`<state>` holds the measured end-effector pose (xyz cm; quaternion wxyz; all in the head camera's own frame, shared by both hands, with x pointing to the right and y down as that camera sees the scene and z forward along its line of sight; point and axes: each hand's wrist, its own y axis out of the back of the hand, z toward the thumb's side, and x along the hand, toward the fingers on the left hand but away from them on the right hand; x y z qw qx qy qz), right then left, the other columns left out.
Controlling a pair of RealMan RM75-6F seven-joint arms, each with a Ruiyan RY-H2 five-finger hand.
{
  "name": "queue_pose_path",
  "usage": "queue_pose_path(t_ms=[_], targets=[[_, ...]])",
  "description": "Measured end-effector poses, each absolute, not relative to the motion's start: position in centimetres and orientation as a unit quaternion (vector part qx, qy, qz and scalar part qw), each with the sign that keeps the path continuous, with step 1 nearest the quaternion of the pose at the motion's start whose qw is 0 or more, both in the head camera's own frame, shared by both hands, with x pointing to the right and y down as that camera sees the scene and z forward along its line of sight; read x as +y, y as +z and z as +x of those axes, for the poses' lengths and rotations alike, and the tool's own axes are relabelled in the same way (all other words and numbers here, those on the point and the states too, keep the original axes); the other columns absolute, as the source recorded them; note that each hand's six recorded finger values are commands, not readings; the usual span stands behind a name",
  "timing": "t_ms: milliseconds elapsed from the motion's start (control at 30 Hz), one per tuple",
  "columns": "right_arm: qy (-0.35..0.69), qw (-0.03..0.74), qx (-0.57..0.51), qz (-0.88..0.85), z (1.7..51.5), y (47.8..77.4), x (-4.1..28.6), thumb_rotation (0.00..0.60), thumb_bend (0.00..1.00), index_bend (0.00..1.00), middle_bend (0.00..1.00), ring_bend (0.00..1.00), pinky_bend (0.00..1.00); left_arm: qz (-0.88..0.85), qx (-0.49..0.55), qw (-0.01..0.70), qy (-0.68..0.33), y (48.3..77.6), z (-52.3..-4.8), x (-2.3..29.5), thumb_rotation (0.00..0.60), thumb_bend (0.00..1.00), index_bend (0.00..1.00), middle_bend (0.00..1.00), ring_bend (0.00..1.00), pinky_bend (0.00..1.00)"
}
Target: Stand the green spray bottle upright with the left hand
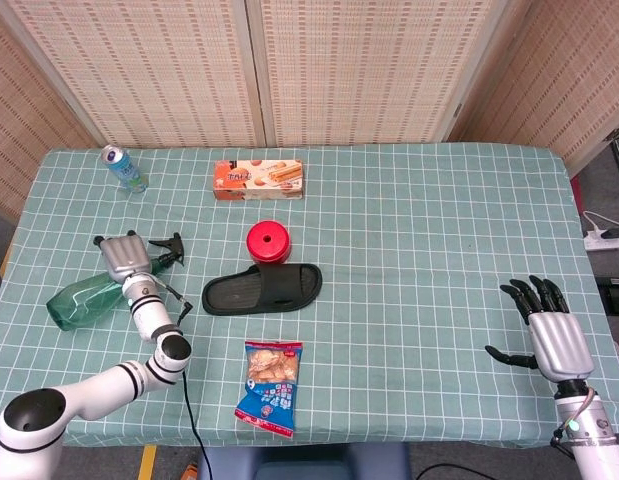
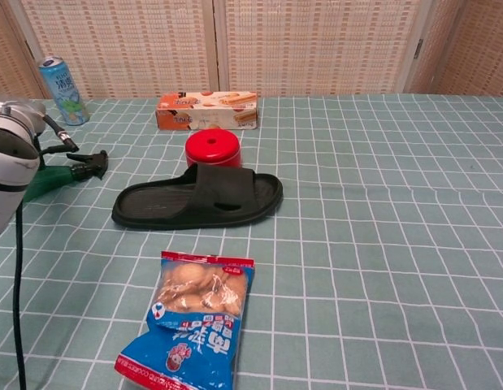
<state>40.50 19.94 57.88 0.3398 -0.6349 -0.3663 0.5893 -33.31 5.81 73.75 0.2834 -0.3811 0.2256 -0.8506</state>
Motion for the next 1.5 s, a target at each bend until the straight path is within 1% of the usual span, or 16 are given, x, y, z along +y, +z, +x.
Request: queue_pose_path(t_ms=[167, 333, 500, 600, 800, 1100, 1200, 1333, 1500], targets=[[0.589, 0.339, -0.368, -0.634, 40.6, 57.8, 20.0, 0.600, 0.00, 0.17, 0.12, 0.00, 0.00, -0.375, 0.215, 0.273, -0.859, 74.0, -33.1, 6.0, 0.600, 0.25, 0.28, 0.38, 0.35, 0.17], [0.591, 0.339, -0.367, -0.634, 40.6, 57.9, 19.9, 0.600, 0.00, 0.17, 0.12, 0.00, 0.00, -0.373, 0.216, 0.259, -0.864, 74.4, -33.3, 6.1, 0.600, 0.25, 0.31, 0.32, 0.28, 0.15], [0.591, 0.339, -0.366, -0.634, 40.6, 57.9, 19.9, 0.600, 0.00, 0.17, 0.12, 0.00, 0.00, -0.375, 0.219, 0.255, -0.864, 74.8, -33.5, 5.9, 0.600, 0.25, 0.34, 0.31, 0.28, 0.14], [0.592, 0.340, -0.365, -0.633, 40.6, 57.9, 19.9, 0.600, 0.00, 0.17, 0.12, 0.00, 0.00, -0.377, 0.218, 0.255, -0.863, 75.2, -33.6, 5.9, 0.600, 0.25, 0.36, 0.31, 0.28, 0.14], [0.594, 0.342, -0.364, -0.630, 40.6, 58.0, 19.9, 0.600, 0.00, 0.17, 0.12, 0.00, 0.00, -0.383, 0.209, 0.249, -0.865, 76.3, -33.4, 6.3, 0.600, 0.26, 0.36, 0.30, 0.26, 0.13], [0.596, 0.344, -0.364, -0.628, 40.6, 58.0, 19.9, 0.600, 0.00, 0.17, 0.12, 0.00, 0.00, -0.391, 0.204, 0.260, -0.859, 76.8, -32.4, 5.9, 0.600, 0.25, 0.37, 0.29, 0.25, 0.13], [0.597, 0.344, -0.364, -0.627, 40.6, 58.0, 19.9, 0.600, 0.00, 0.17, 0.12, 0.00, 0.00, -0.392, 0.204, 0.266, -0.857, 77.0, -32.2, 5.7, 0.600, 0.26, 0.39, 0.30, 0.25, 0.13], [0.597, 0.344, -0.364, -0.626, 40.6, 57.9, 19.9, 0.600, 0.00, 0.17, 0.12, 0.00, 0.00, -0.395, 0.215, 0.276, -0.849, 77.0, -32.1, 5.2, 0.600, 0.27, 0.44, 0.32, 0.26, 0.15], [0.595, 0.344, -0.367, -0.627, 40.7, 57.9, 19.9, 0.600, 0.00, 0.17, 0.12, 0.00, 0.00, -0.394, 0.233, 0.268, -0.848, 77.2, -32.7, 5.0, 0.600, 0.27, 0.44, 0.32, 0.26, 0.14]])
